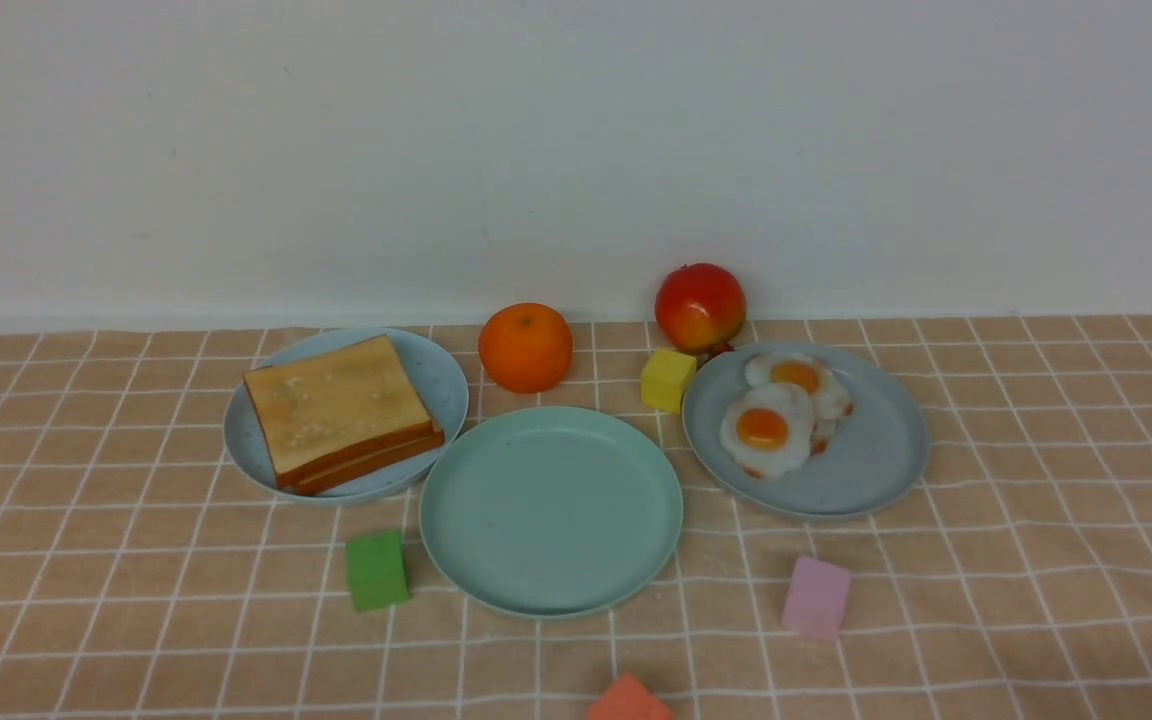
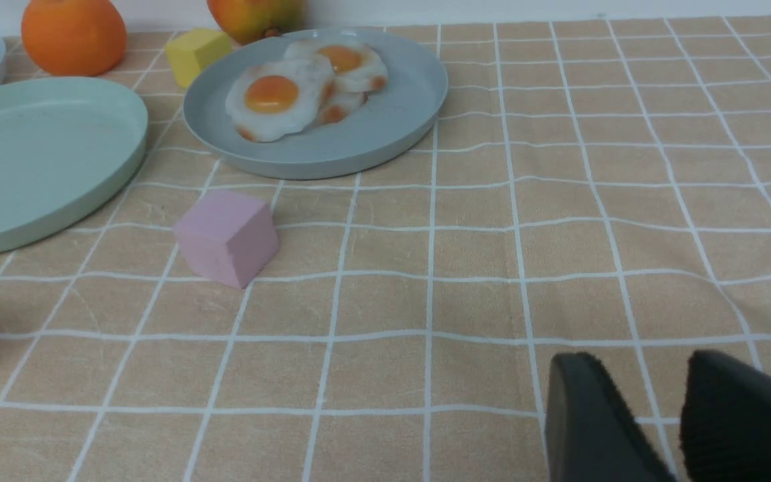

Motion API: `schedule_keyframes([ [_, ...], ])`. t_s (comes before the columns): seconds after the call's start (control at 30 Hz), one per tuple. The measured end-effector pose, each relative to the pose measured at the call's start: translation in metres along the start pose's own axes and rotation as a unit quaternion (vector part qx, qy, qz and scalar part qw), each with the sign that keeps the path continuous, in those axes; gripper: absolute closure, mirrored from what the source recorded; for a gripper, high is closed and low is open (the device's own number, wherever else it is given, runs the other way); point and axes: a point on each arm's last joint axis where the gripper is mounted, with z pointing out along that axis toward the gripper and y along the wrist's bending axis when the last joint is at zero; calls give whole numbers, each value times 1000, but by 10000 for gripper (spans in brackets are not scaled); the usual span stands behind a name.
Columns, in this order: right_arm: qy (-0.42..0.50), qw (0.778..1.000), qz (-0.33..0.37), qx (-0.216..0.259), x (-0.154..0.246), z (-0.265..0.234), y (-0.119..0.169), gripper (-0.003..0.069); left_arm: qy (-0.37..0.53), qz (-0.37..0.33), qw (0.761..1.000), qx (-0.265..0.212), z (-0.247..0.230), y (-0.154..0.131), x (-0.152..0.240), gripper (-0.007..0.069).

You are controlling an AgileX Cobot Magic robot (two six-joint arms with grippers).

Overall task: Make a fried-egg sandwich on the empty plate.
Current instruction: Use the left arm to grab a slice of bread

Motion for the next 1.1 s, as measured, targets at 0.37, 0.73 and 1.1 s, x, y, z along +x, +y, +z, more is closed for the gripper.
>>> schedule_keyframes([
  [0.37,-2,1000,-28,11,0,0,-2,419,0,0,1000,0,0,0,0,387],
  [0.73,-3,997,-77,31,-1,0,-6,418,0,0,1000,0,0,0,0,387],
  [1.1,-7,995,-92,36,-1,0,-7,418,0,0,1000,0,0,0,0,387],
])
